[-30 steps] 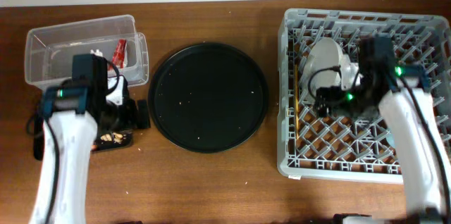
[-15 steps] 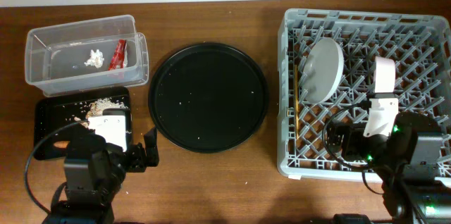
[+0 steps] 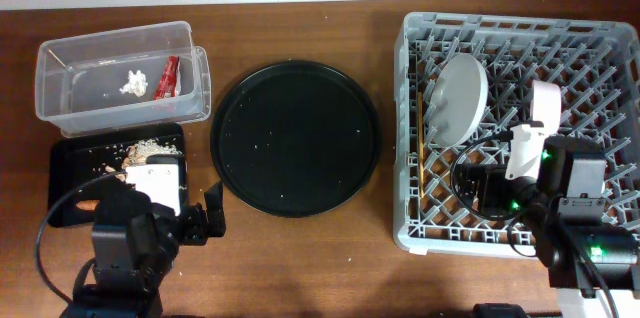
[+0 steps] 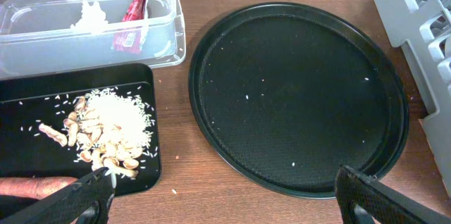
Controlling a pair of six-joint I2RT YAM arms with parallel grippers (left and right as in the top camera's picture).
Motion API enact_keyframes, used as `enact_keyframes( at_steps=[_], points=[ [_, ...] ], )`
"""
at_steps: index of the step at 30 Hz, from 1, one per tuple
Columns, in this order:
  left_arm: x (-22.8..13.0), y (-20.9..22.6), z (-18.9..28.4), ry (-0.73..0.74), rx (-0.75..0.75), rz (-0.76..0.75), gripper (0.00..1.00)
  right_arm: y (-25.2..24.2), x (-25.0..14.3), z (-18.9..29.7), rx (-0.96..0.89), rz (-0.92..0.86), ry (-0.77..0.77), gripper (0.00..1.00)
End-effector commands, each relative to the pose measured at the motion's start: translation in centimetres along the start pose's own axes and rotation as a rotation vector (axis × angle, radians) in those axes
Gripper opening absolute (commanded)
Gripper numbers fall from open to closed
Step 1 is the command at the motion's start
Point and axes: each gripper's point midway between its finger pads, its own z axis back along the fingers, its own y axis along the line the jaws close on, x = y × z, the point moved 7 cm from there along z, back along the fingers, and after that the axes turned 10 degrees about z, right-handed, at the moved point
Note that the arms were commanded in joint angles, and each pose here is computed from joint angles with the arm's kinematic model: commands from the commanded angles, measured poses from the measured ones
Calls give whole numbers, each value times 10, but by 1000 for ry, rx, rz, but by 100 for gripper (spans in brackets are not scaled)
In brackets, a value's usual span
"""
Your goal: Sort waste into correct bins and load items into the dishwasher rack
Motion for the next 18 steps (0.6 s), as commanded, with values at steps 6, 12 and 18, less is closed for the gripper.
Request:
enact_keyframes(
  at_steps=[6,12,18],
  points=[
    [-2,1,0,1,7,0,99,7,-4,41,-30,22,-172,98],
    [-2,1,0,1,7,0,99,10,-25,57,-73,42,-316,98],
    [-2,1,0,1,7,0,99,14,-37,14,-77,118,-682,98]
  ],
)
